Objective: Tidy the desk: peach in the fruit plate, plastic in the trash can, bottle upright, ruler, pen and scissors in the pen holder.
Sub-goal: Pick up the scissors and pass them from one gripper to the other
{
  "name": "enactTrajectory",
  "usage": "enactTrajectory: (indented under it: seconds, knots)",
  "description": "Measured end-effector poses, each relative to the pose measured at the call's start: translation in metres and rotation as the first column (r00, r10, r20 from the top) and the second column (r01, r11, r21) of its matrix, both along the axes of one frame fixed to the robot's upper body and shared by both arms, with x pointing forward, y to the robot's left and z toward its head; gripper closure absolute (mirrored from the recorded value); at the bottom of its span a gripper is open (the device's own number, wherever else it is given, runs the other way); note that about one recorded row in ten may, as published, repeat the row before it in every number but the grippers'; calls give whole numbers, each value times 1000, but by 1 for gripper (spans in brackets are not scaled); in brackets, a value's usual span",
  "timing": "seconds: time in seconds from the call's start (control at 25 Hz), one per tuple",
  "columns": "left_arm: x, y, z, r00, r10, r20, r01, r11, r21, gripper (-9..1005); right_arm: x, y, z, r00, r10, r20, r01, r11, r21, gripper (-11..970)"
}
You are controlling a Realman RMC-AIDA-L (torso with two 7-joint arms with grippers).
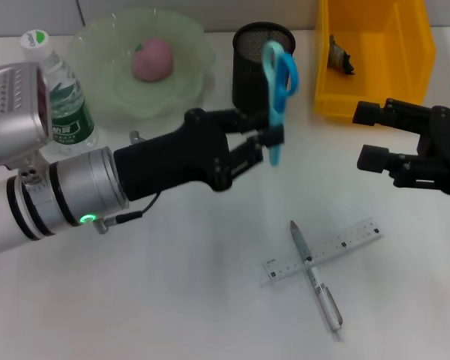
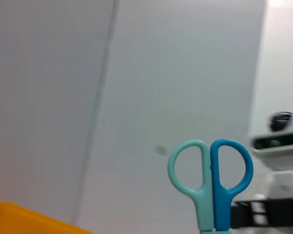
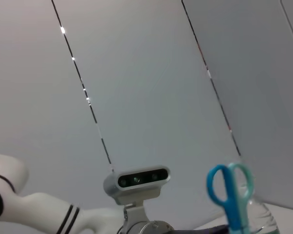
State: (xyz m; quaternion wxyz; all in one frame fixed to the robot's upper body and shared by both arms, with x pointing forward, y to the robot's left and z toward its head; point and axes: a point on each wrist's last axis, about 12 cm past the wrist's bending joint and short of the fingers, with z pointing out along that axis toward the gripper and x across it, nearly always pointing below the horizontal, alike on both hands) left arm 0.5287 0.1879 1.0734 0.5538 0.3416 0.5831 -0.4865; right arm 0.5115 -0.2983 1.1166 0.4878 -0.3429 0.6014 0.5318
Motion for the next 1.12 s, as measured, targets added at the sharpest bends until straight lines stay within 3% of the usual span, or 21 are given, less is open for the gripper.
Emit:
enactTrajectory:
  seconds: [0.08,0.2,0.4,0.8,1.12]
  knots:
    - [0,0,0,1000,0,0,0,1000,0,765,-2,4,-5,1000,-21,8,21,1000,3,134]
    - [5,3,-6,992,122,36,-122,992,19,764,-3,12,-14,997,-66,37,66,998,1,134]
    - [17,6,-7,975,221,36,-222,974,31,764,0,24,-26,980,-171,101,169,985,32,135]
    - [15,-10,-11,959,255,126,-264,963,57,764,-2,31,-36,957,-270,108,260,961,98,134]
    - [17,-18,-14,940,315,130,-326,943,74,763,-4,37,-45,935,-335,119,320,939,129,134]
